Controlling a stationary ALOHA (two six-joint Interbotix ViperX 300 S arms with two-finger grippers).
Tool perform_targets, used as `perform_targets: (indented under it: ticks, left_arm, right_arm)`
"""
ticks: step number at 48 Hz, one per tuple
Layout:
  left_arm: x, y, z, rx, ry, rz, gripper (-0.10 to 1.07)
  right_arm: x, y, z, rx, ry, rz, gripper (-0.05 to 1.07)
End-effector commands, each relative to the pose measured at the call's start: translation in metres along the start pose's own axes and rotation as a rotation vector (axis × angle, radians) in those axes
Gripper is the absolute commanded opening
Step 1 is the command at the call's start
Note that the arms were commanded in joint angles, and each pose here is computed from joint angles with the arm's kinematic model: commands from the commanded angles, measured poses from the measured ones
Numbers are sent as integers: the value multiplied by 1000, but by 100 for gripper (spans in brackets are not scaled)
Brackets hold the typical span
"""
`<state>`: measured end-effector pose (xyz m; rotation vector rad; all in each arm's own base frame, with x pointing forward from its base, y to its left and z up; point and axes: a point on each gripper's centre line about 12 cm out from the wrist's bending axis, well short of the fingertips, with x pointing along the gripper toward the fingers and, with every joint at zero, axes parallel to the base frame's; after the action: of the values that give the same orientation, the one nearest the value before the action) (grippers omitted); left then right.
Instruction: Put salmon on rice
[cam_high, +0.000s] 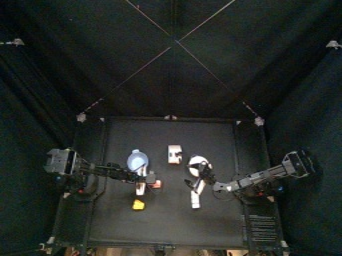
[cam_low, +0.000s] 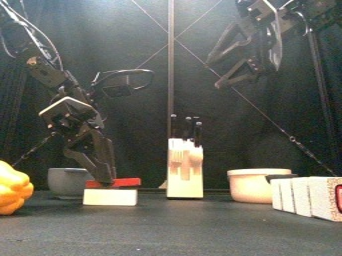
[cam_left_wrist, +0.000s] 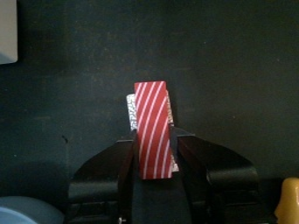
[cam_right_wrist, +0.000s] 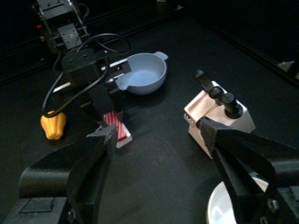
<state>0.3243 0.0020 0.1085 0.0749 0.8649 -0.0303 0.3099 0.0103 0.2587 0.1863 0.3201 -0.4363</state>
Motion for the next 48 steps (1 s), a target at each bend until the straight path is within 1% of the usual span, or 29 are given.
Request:
perform_targets:
  ticks: [1,6,12,16,25,29,35,41,48]
  left_arm:
    - [-4,2,14,-7,-47,5,75]
    - [-6,2,15,-7,-50,5,77]
    - [-7,2,15,-7,-53,5,77]
    - [-10,2,17,-7,-66,6,77]
    - [-23,1,24,-5,-113,8,76]
    - [-28,2,26,-5,-147,9,75]
    - [-29,1,27,1,-182,10,70]
    - [-26,0,23,5,-172,8,61]
    - [-23,0,20,5,-158,7,54]
  right_arm:
    - [-2,0,7,12,-19,3,104]
    - [-2,1,7,10,-19,4,104]
    - [-2,1,7,12,-19,4,104]
    - [-3,1,7,13,-20,5,104]
    - [-2,1,6,11,-18,4,104]
    - [-2,1,6,11,-17,5,104]
    - [-2,1,7,12,-19,4,104]
    - [-2,1,7,12,-19,4,104]
    - [-2,1,6,11,-18,4,104]
